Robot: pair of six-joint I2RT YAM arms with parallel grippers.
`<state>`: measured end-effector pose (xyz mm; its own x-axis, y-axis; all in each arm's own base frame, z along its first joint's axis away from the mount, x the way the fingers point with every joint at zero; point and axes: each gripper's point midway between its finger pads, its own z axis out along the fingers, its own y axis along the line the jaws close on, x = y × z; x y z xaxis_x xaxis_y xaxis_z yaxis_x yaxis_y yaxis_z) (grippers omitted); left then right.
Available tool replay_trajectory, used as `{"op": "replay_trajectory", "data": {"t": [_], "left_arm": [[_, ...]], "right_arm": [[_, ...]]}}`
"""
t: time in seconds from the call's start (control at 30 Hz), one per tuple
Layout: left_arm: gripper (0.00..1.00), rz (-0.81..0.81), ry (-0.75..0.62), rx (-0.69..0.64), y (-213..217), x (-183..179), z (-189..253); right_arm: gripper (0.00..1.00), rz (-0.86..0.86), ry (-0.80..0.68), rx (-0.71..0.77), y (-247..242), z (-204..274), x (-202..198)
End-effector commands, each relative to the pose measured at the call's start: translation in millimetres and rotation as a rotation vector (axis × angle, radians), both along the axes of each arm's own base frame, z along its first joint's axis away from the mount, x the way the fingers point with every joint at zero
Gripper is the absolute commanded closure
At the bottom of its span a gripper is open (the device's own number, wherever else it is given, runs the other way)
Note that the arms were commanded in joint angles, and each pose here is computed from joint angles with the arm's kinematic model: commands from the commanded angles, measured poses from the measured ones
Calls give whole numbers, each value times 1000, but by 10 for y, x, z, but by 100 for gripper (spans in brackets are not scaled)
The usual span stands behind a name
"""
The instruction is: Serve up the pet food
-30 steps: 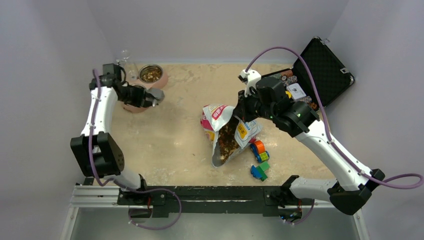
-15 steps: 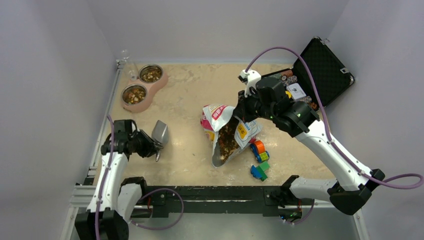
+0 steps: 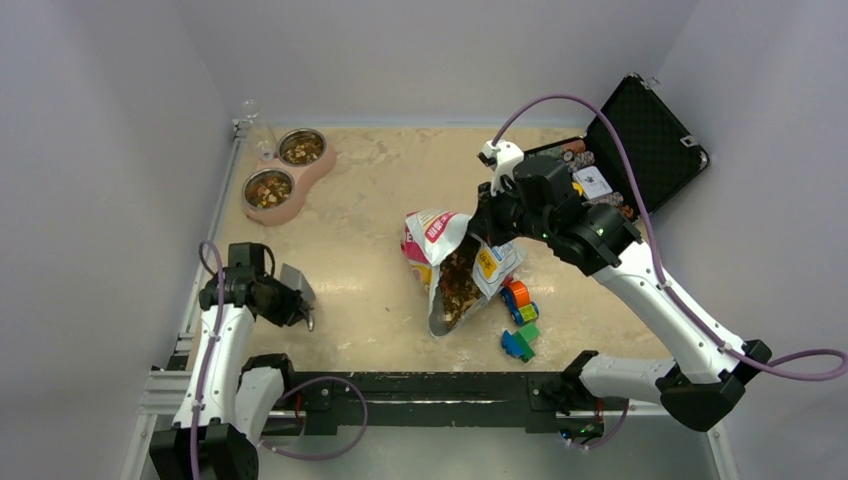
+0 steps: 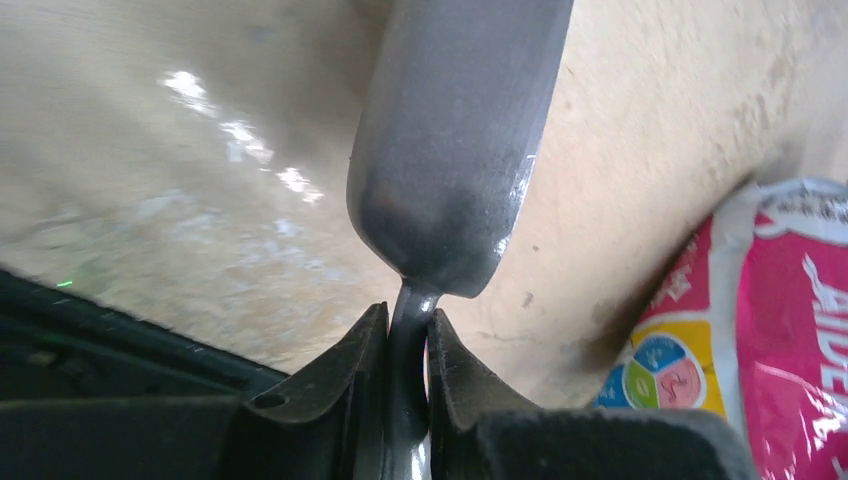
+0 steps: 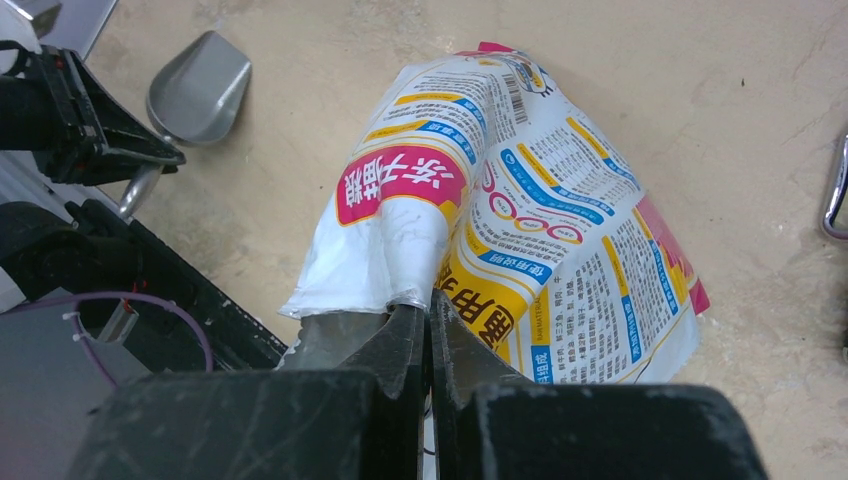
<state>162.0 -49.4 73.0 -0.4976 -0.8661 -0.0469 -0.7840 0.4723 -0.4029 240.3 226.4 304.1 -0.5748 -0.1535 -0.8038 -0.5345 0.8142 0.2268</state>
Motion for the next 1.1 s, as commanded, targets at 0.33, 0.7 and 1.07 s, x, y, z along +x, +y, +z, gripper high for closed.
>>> {"op": "replay_trajectory", "data": {"t": [0.33,0.7,1.07], "left_arm": [[22,127,186,32,100,-314,303],[34,-432,-518,-75,-541,369,1601],[10,-1090,-698,166,-1933,37,2031]], "right_arm": [[100,-12,-123,78,-53,458,0],[100,33,-104,75,39,480,-9],[100,26,-91,66,57,526,19]]}}
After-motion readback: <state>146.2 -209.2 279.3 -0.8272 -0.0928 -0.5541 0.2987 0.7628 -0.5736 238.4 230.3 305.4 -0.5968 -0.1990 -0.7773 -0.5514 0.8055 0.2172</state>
